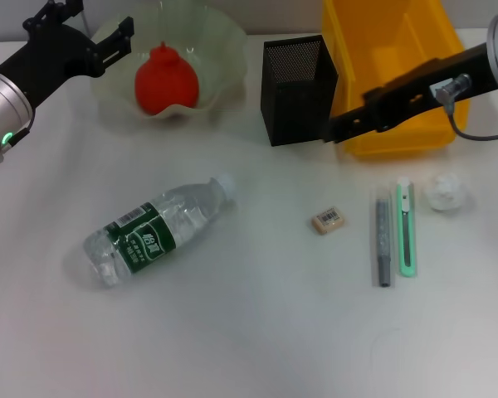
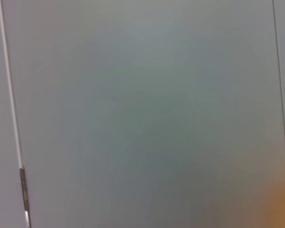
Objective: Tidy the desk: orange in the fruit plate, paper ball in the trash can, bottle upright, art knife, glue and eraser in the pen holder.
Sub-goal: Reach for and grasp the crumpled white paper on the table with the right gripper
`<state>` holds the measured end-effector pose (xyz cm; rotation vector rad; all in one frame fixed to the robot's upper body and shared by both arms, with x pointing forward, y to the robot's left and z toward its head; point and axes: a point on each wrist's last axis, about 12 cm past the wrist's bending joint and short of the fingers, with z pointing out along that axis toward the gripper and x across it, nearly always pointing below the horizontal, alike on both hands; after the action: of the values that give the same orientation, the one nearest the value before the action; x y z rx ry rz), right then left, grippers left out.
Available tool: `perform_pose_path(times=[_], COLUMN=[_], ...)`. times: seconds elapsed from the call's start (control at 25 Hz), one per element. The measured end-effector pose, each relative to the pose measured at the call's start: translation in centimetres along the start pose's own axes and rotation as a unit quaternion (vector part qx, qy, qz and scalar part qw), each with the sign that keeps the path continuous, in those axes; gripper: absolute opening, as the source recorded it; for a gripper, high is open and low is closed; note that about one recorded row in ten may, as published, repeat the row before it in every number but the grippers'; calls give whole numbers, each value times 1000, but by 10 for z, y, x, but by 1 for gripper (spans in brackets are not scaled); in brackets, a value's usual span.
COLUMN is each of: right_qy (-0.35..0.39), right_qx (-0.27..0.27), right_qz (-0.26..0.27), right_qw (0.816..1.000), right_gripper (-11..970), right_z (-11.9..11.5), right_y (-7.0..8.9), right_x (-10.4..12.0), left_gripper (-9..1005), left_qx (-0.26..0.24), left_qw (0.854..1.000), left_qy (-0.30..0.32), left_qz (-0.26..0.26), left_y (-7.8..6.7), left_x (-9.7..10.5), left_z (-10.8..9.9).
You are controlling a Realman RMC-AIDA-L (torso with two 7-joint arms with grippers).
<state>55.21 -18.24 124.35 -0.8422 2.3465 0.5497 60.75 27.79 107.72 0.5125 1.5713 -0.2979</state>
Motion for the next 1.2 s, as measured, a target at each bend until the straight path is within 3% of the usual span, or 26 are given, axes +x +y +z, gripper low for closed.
perform_pose_path(times=[0.04, 0.16, 0.64, 0.84, 1.2], right_qy=[18, 36, 108, 120, 128], right_qx=[35, 60, 112, 152, 162], right_qz=[26, 51, 181, 185, 190], right_qw=[999, 996, 971, 963, 960], right_gripper=[847, 847, 847, 847, 846], right_z=[1, 4, 22, 21, 34], right_y=[-4, -11, -67, -78, -89], right_x=[1, 5, 50, 57, 65], left_gripper=[834, 833, 833, 833, 833], left_qx=[-1, -4, -19, -18, -18], left_qw=[1000, 1000, 1000, 999, 999], left_qy=[0, 0, -13, -15, -16], left_qz=[0, -2, 21, 22, 24], left_y=[0, 1, 6, 6, 6], left_x=[0, 0, -10, -12, -14], left_z=[0, -1, 8, 11, 13])
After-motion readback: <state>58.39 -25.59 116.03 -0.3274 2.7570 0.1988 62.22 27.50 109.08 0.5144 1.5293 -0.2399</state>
